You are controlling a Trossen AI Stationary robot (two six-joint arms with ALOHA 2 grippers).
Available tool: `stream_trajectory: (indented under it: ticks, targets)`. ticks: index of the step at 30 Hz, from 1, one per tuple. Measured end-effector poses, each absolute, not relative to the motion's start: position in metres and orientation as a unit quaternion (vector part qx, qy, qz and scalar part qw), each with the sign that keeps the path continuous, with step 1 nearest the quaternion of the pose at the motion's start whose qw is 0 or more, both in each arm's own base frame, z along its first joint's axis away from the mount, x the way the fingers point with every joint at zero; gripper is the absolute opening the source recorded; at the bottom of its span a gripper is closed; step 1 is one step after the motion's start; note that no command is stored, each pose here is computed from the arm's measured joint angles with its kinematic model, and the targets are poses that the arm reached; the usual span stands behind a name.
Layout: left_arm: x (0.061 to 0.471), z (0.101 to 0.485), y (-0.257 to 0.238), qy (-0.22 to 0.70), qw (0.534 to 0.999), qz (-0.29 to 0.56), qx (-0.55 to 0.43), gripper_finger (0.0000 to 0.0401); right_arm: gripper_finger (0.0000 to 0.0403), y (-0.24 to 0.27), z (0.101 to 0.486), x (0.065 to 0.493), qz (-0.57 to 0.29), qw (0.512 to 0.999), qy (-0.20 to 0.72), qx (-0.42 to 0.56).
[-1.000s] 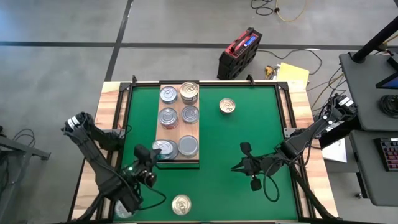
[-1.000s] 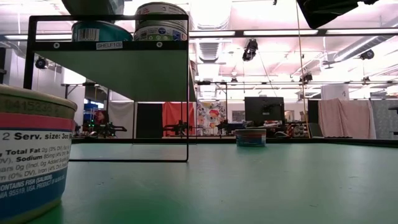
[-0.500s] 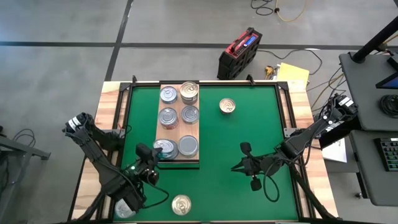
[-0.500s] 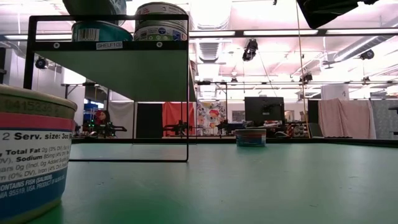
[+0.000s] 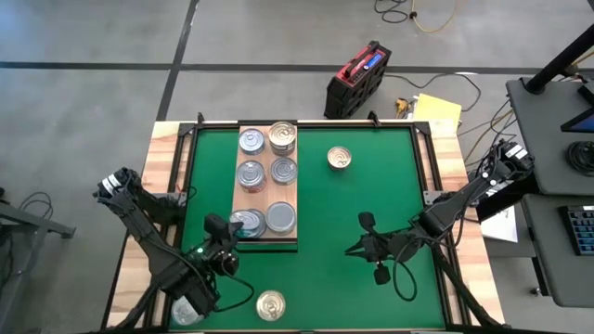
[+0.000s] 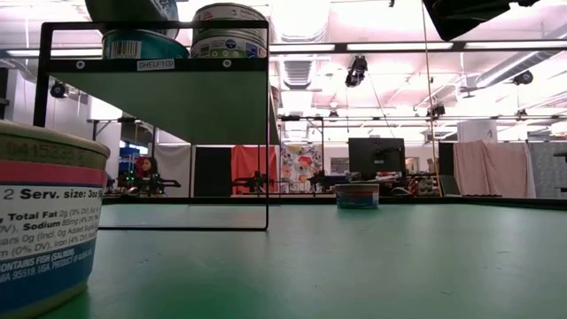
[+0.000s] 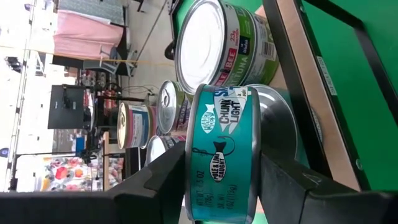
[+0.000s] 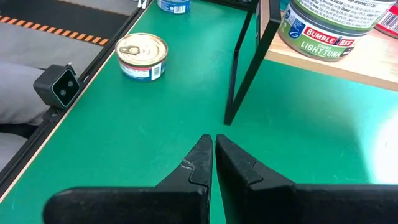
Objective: Stack canned seafood by type on shelf
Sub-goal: Put the green and blue tuna can on top of the green and blue tuna can on the shelf
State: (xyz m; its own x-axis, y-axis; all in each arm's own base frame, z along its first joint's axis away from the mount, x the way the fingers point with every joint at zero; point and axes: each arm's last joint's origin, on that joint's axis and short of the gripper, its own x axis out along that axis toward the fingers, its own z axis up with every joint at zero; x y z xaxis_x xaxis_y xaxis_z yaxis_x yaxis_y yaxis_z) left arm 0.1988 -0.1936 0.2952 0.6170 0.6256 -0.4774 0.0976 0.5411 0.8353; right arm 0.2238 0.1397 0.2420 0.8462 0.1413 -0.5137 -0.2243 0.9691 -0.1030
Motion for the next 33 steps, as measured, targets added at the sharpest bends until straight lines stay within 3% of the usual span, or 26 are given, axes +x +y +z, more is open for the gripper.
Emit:
stream_trajectory:
  ticks: [9, 33]
  targets:
    - [0.201, 0.293, -0.194, 0.421, 0.785, 0.157, 0.425, 0.0159, 0.0013, 0.140, 0.242, 0.224, 0.096, 0.957, 0.260, -0.080]
    - [0.209, 0.292, -0.184, 0.454, 0.796, 0.181, 0.357, 0.0232, 0.0013, 0.140, 0.242, 0.224, 0.095, 0.957, 0.260, -0.080]
